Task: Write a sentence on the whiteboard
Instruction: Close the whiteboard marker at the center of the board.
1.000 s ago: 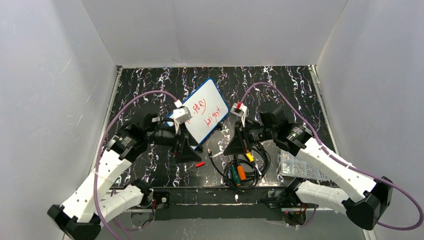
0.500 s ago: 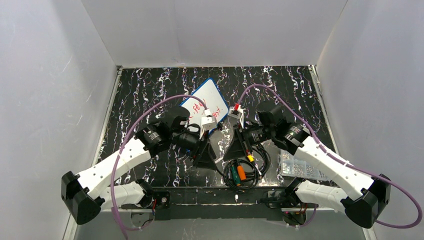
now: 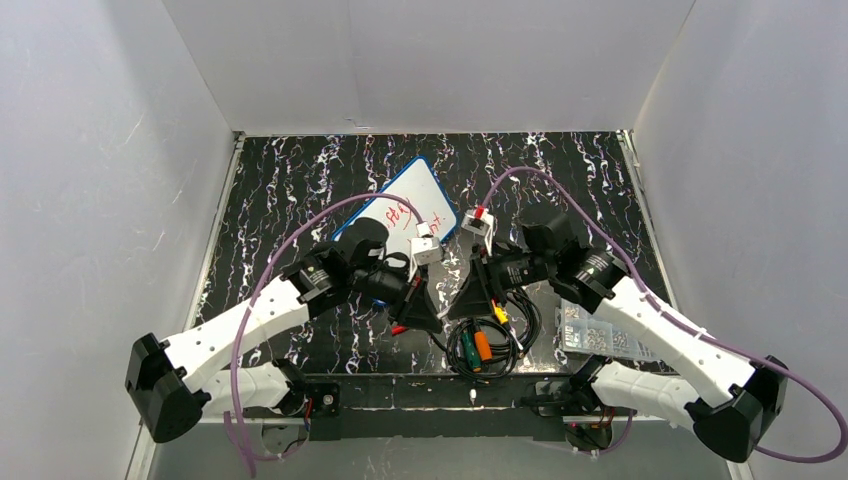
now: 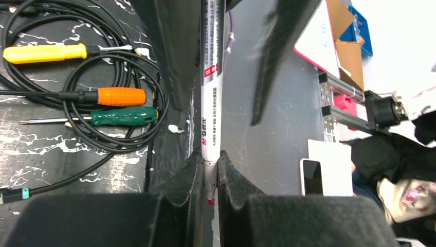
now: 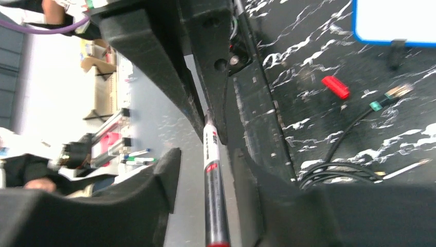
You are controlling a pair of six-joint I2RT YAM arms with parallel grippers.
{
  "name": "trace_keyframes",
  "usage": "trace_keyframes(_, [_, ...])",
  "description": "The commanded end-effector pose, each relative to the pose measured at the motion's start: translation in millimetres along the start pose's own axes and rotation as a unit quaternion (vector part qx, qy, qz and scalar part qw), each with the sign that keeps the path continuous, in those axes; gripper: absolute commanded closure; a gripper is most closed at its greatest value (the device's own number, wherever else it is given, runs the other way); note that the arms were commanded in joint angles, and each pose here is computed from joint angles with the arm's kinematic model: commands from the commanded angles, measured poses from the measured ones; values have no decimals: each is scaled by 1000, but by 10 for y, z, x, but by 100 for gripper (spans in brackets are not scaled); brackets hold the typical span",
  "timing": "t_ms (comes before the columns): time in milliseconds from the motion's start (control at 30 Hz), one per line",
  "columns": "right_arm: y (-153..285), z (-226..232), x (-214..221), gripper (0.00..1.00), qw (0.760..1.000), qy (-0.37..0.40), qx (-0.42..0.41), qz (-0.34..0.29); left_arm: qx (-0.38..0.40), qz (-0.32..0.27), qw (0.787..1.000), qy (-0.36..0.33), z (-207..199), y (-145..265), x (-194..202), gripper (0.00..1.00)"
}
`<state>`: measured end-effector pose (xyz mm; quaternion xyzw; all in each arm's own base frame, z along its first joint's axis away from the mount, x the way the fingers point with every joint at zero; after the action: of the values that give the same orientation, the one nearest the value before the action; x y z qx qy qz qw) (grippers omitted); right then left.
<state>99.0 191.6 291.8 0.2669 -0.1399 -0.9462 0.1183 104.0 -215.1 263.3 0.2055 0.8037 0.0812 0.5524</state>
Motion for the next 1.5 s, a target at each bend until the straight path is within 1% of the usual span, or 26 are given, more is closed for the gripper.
trace_keyframes(0, [92,173,-107,40,996,43,0,-82,-29,-48,998,-24,-39,29,1,100])
trace_keyframes(67, [125,178,-114,28,993,39,9,-110,-38,-60,997,-25,-31,25,25,100])
trace_keyframes(133, [162,171,-119,21,989,29,20,-142,-45,-71,996,-26,-28,24,37,100])
trace_keyframes(233, [206,169,-108,15,981,6,22,-194,-60,-84,994,-29,-19,24,62,100])
trace_keyframes(300, [223,138,-103,14,972,-13,29,-234,-69,-97,992,-35,-14,26,63,100])
trace_keyframes(333, [213,92,-76,16,969,-25,31,-245,-72,-101,992,-34,-9,29,62,100])
trace_keyframes(433, [206,69,-36,25,960,-40,6,-278,-81,-101,991,-31,13,21,65,100])
trace_keyframes(500, [196,79,-27,33,953,-40,-28,-299,-82,-100,991,-31,21,14,72,100])
trace_keyframes(600, [163,26,11,45,945,-62,-55,-316,-83,-102,991,-32,17,16,76,100])
trace_keyframes(700, [129,-23,27,49,939,-73,-74,-328,-85,-102,991,-31,20,18,75,100])
trace_keyframes(900, [91,-49,8,57,936,-77,-91,-330,-84,-96,992,-23,48,-8,95,100])
trace_keyframes(967, [95,-50,3,67,935,-74,-90,-334,-85,-96,992,-24,51,-9,95,100])
trace_keyframes(1033, [99,-55,3,84,934,-73,-87,-339,-87,-94,992,-21,62,-17,103,100])
trace_keyframes(1067, [101,-62,3,88,933,-74,-83,-342,-89,-93,991,-20,69,-16,105,100])
trace_keyframes(1100, [108,-68,4,97,932,-74,-80,-347,-91,-90,992,-16,80,-24,118,100])
trace_keyframes(1133, [114,-80,8,99,930,-72,-73,-352,-97,-86,991,-12,93,-28,137,100])
trace_keyframes(1167, [124,-94,8,99,928,-71,-63,-359,-106,-81,991,-6,108,-33,163,93])
trace_keyframes(1233, [155,-131,14,99,925,-64,-33,-374,-140,-57,988,9,172,-39,306,57])
trace_keyframes(1267, [172,-153,19,99,923,-58,-15,-380,-164,-40,985,17,210,-34,407,46])
trace_keyframes(1300, [189,-174,28,99,922,-51,4,-384,-189,-23,981,25,248,-26,507,42])
trace_keyframes(1333, [203,-213,38,99,920,-48,27,-387,-210,-7,977,35,279,-19,596,42])
trace_keyframes(1467, [243,-380,98,99,911,-42,106,-396,-267,33,962,57,340,-30,898,42])
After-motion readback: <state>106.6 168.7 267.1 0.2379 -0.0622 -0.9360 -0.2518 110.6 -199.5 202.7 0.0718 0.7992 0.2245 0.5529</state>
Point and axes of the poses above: each gripper's point midway between its finger pads, its own y axis back along the fingers, its own z axis along the line the jaws close on, x = y × z, the point moved 10 cm from there along y, back along the fingers, and after that the axes turned 14 degrees about -y, right-handed, at the moved point
